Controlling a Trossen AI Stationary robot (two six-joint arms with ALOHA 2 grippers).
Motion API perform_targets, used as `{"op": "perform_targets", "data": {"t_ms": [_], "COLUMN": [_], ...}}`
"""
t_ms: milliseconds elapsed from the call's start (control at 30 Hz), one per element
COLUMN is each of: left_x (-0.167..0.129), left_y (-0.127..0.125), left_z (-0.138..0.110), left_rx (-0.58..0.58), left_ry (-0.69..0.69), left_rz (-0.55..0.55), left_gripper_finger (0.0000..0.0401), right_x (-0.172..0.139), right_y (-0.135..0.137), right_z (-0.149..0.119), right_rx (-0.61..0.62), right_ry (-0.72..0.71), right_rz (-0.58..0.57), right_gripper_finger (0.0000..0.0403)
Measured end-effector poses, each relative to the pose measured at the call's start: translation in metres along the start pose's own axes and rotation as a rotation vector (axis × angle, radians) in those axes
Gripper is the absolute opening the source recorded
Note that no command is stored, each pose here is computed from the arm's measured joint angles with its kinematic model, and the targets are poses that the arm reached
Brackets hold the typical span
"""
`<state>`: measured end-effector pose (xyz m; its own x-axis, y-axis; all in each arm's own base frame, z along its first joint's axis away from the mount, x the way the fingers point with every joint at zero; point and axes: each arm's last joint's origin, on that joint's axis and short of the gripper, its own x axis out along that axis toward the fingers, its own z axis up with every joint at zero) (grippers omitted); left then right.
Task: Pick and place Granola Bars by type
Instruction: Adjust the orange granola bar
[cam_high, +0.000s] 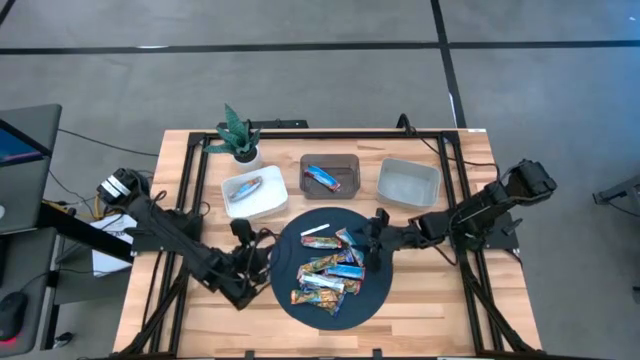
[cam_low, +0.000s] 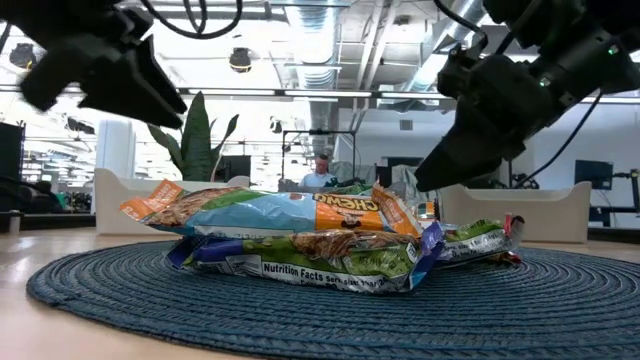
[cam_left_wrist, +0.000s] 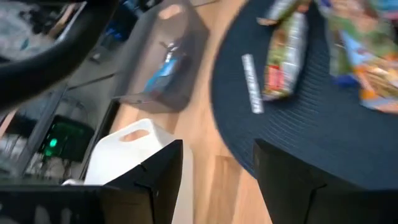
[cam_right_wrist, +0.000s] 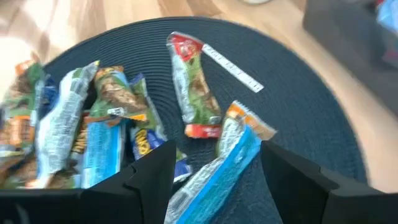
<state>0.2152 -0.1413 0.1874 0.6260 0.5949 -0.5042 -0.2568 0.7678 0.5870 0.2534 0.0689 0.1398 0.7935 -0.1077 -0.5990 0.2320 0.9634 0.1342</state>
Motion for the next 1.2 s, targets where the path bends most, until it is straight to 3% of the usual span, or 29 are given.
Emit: {"op": "perform_targets", "data": {"t_ms": [167,333,600,800,1000,1200], "left_x": [-0.006,-0.007,-0.004,-0.001,-0.001,-0.001], "left_y": [-0.004,-0.006,-0.007,-0.006,-0.006,-0.006], "left_z": [-0.003,-0.001,0.005,0.007,0.006,0.006], "left_rx": [0.023,0.021,0.031,0.032,0.034,0.034], "left_ry": [-0.026,-0.04,-0.064,-0.057,-0.056,-0.052], "left_rz": [-0.007,-0.018,-0.026,-0.027,-0.027,-0.034], "left_gripper_finger": [0.0188,0.0188,0.0187,0.0187,0.0187,0.0188], "right_x": [0.001,-0.001,-0.01,-0.012,0.018,0.049], "right_y": [-0.003,0.004,0.03,0.037,0.052,0.066], "right_z": [0.001,0.003,0.01,0.018,0.017,0.022], "right_rx": [0.025,-0.12,-0.385,-0.486,-0.596,-0.706], "right_ry": [0.004,-0.034,-0.194,-0.238,-0.187,-0.071], "right_rz": [-0.004,0.034,0.206,0.304,0.342,0.262], "right_gripper_finger": [0.0225,0.0225,0.0225,0.0225,0.0225,0.0225]}}
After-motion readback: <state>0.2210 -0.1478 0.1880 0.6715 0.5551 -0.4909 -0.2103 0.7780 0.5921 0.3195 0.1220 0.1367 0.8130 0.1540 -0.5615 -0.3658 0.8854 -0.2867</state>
